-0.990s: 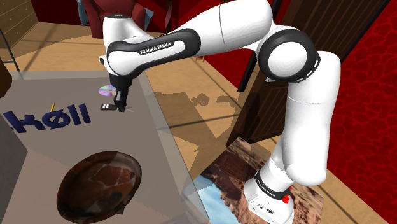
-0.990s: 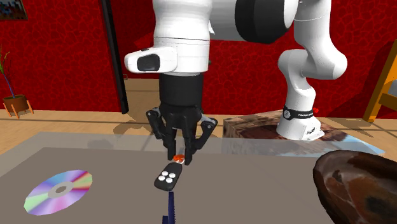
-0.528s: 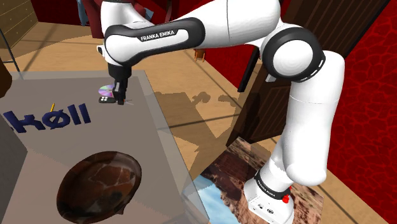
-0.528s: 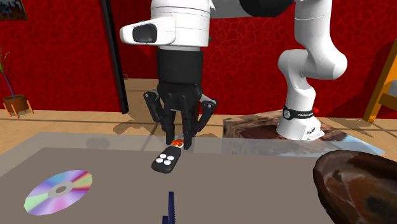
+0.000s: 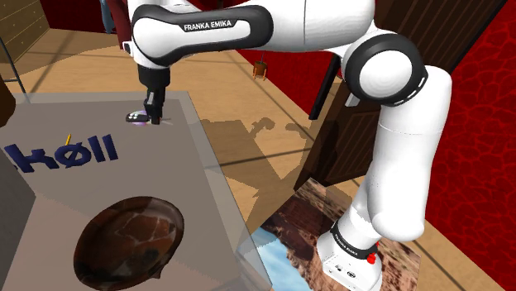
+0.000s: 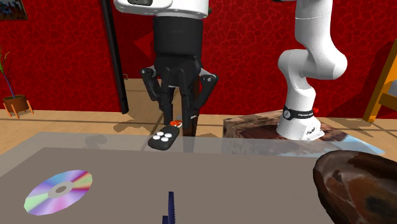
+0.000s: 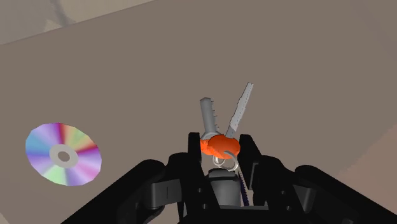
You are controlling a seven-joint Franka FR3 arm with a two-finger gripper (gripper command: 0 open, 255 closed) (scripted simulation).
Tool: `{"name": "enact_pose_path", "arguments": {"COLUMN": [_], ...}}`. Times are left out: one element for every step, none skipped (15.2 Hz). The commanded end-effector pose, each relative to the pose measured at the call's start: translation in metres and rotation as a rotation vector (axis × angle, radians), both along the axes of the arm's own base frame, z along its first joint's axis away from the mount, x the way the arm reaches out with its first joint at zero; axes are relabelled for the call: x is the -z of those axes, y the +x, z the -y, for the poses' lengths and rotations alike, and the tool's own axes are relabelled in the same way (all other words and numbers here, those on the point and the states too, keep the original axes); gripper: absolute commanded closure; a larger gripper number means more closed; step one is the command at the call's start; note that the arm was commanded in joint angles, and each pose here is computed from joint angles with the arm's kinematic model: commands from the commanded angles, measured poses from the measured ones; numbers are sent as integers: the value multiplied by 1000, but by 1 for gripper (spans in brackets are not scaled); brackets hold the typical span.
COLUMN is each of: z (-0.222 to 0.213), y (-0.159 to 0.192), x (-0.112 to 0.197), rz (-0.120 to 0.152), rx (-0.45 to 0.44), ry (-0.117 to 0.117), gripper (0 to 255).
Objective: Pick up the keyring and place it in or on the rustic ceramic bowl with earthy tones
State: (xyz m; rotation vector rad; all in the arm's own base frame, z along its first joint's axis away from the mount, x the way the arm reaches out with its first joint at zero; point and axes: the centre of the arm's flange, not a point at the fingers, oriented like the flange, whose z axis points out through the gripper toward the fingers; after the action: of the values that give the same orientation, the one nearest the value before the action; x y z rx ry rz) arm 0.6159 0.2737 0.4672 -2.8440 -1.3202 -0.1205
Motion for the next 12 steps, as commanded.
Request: {"name": "enact_pose_path", "arguments": {"z": [-1,-1,-1,-1,-1,-1,-1,-8,-15,-22,-29,-37], "y": [0,0,0,0,0,0,-1,-12,-23,-34,-45,-56], "x": [-10,-16,-21,-26,-31,-37,-40,-41,-41,-42,-42,-42], "rz": [0,0,0,0,0,0,0,0,0,0,0,0], "rx": [0,0,0,0,0,0,0,0,0,0,0,0], "ry": [0,0,0,0,0,0,0,0,0,0,0,0], "gripper": [255,255,255,255,255,255,255,255,255,255,255,255]}}
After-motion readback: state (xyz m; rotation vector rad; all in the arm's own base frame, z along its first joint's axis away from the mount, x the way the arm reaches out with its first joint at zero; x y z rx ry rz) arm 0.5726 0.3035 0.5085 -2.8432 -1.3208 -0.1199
